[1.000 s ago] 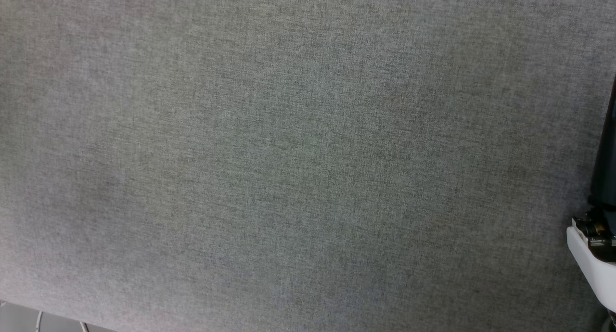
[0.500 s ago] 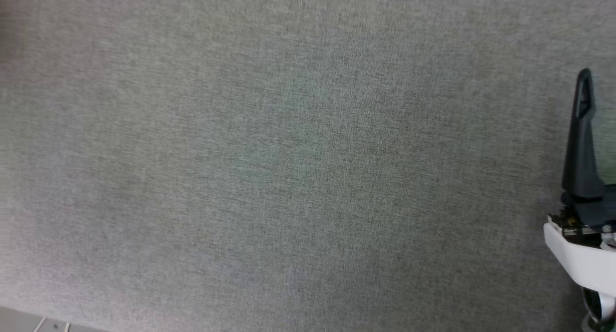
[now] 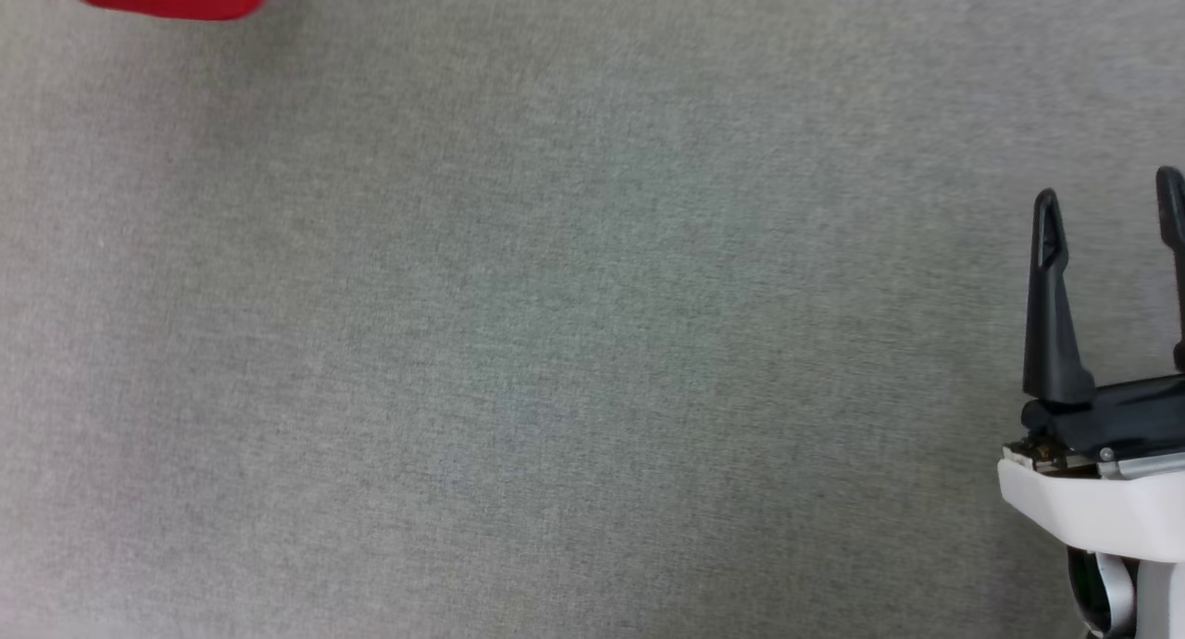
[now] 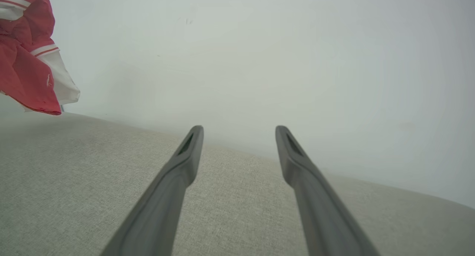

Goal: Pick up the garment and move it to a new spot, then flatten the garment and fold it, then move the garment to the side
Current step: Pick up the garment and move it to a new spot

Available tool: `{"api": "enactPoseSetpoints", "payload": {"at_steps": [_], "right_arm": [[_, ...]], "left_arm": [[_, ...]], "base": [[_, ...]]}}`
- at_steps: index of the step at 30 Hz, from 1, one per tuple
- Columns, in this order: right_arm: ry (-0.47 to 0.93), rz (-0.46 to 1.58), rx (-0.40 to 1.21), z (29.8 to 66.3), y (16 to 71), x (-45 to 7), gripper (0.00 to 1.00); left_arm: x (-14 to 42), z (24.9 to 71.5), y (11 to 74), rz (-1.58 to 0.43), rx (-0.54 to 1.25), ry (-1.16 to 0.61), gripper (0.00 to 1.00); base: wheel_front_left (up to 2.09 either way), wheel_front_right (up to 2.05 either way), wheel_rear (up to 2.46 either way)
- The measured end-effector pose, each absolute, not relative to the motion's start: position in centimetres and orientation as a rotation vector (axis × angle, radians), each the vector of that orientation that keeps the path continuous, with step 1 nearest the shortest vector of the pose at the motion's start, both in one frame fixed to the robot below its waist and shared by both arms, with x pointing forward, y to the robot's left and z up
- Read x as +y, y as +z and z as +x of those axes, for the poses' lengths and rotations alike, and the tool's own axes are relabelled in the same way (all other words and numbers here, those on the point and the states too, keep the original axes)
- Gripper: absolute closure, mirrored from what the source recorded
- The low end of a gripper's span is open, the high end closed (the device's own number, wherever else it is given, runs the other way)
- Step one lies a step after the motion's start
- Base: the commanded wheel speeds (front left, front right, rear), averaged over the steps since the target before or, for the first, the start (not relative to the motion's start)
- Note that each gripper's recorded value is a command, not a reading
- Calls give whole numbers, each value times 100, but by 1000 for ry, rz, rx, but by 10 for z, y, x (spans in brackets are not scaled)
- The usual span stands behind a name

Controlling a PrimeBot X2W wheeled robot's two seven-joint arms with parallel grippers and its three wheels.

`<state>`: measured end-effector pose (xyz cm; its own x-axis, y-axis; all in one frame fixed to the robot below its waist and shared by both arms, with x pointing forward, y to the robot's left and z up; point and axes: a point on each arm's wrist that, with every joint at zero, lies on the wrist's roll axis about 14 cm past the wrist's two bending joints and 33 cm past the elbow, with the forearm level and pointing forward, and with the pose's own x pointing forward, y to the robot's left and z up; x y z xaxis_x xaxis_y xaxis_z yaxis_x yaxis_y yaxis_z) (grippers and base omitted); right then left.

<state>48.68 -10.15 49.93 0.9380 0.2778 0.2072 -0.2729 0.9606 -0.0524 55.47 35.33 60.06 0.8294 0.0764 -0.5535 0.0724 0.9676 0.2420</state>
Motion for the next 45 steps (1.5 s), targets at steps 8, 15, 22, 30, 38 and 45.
{"api": "enactPoseSetpoints", "payload": {"at_steps": [8,15,22,30,38,45], "right_arm": [[216,-17,-209,464,516,-128,0],[120,-34,-195,438,525,-165,0],[49,-54,-195,419,533,-190,0],[16,-54,-178,412,529,-201,0],[8,-49,-148,415,518,-204,0],[21,-41,-142,420,514,-199,0]], "left_arm": [[233,566,640,416,466,-290,100],[128,553,646,502,386,-560,100],[57,526,629,556,365,-778,100],[24,477,526,572,567,-977,100],[30,409,415,526,863,-1083,100],[27,367,383,496,968,-1117,100]], "base": [[0,0,0],[0,0,0],[0,0,0],[0,0,0],[0,0,0],[0,0,0]]}}
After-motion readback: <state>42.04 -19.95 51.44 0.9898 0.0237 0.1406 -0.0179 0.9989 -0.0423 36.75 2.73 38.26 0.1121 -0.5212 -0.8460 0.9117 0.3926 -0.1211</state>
